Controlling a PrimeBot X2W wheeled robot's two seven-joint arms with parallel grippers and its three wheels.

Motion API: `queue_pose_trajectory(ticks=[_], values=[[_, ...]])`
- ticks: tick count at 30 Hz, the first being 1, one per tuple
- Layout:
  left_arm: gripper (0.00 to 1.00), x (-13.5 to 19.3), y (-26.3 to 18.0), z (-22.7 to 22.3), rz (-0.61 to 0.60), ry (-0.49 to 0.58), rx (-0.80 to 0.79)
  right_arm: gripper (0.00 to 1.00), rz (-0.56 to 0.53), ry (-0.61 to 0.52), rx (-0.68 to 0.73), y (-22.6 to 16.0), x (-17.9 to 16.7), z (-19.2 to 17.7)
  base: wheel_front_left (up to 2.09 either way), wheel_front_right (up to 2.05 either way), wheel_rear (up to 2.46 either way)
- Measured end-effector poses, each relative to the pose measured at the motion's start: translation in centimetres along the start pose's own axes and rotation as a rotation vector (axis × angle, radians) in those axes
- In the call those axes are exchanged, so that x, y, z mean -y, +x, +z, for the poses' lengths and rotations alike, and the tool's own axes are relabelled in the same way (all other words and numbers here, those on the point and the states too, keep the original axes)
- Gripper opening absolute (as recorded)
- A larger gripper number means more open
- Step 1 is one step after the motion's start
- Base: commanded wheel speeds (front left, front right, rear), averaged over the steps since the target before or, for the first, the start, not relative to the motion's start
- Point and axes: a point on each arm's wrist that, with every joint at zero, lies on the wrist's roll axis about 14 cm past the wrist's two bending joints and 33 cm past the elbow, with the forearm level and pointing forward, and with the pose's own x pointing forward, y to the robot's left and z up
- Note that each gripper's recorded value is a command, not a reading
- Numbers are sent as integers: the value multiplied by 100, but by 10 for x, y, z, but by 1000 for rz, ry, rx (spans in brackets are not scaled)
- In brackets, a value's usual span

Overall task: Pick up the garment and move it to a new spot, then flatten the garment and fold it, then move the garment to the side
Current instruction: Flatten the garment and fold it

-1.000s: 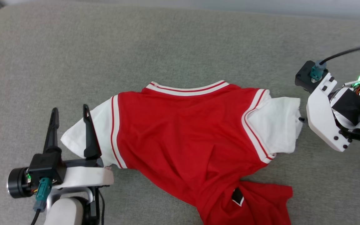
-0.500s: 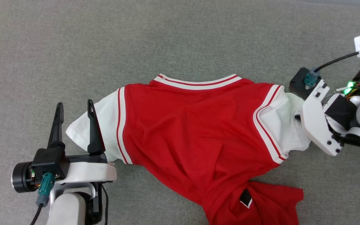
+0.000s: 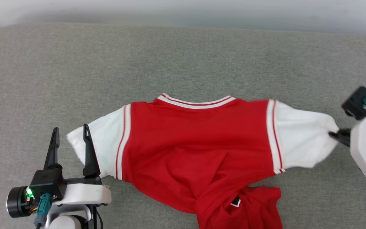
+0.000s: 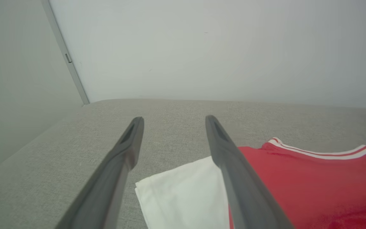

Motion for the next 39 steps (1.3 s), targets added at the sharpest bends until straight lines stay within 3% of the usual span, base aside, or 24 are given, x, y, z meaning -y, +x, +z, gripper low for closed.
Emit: queue_pose_trajectory(ticks=[10,15,16,17,23,30,35,39], values=[[100,12,0,-4,-42,-6,-11,0,20,198,-235,-10,-19,-109,0,0,0],[100,12,-3,-4,-49,-4,-14,1,7,248,-202,-9,-24,-111,0,0,0],[100,12,-5,-4,-52,-4,-15,96,1,257,-179,-10,-24,-108,0,0,0],[100,12,-7,-4,-54,-4,-17,100,-8,262,-150,-11,-23,-104,0,0,0],[100,8,-19,-1,-50,-1,-13,100,-91,247,96,-33,-4,-57,0,0,0],[100,13,-23,0,-72,-6,-12,100,-224,174,265,-86,34,-11,0,0,0],[100,18,-23,-1,-87,-5,-16,100,-260,153,206,-101,47,-1,0,0,0],[100,21,-20,-4,-94,-5,-21,100,-252,134,15,-95,48,-21,0,0,0]])
